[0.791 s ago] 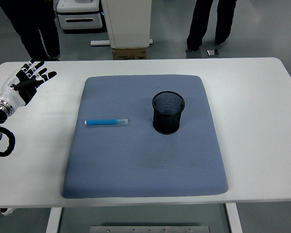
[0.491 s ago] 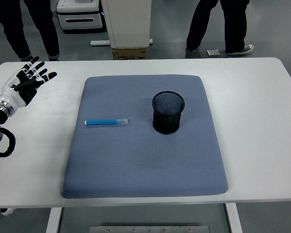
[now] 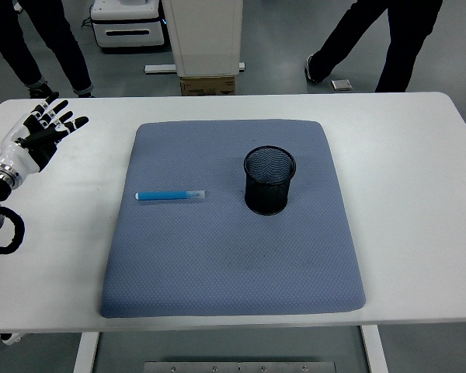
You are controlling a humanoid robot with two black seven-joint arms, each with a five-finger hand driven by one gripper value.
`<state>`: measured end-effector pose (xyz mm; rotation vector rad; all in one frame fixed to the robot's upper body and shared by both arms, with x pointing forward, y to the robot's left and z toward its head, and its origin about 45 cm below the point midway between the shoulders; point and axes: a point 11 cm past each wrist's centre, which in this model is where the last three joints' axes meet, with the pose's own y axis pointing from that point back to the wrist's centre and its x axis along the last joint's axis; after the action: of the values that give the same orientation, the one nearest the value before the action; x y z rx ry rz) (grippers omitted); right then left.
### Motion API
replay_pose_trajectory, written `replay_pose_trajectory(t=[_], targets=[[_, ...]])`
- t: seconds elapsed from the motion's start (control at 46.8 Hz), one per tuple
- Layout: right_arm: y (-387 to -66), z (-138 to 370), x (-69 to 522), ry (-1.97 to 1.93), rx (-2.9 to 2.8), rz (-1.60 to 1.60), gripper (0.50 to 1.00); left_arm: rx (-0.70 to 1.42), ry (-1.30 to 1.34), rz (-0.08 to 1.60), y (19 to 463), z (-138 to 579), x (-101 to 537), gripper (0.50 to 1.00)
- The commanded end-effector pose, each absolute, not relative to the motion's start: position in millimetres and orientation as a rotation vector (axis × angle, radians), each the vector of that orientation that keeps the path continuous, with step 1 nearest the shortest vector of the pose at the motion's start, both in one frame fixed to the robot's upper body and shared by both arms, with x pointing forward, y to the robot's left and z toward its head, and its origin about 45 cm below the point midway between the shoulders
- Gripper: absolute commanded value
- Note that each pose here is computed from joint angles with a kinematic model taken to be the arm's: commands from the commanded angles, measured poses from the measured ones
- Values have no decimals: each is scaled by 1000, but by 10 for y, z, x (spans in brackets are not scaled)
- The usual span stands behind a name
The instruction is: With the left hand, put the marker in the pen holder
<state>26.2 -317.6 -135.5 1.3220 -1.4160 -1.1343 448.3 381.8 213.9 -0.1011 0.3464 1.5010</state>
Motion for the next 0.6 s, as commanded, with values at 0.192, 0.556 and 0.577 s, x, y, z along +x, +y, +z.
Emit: replay_pose_trajectory(t=[0.192, 0.556, 0.577], targets=[[-3175, -1355, 261, -1415, 1322, -1134, 1000, -84, 331, 1500, 3853, 2155, 4477, 1000], [-3175, -1355, 261, -1415, 1322, -1134, 1000, 8, 239, 1447, 3774, 2214, 4512, 1000], [-3176, -1355, 262, -1417, 1322, -1135, 1000, 14, 231, 1442, 3767, 2226, 4519, 1000]])
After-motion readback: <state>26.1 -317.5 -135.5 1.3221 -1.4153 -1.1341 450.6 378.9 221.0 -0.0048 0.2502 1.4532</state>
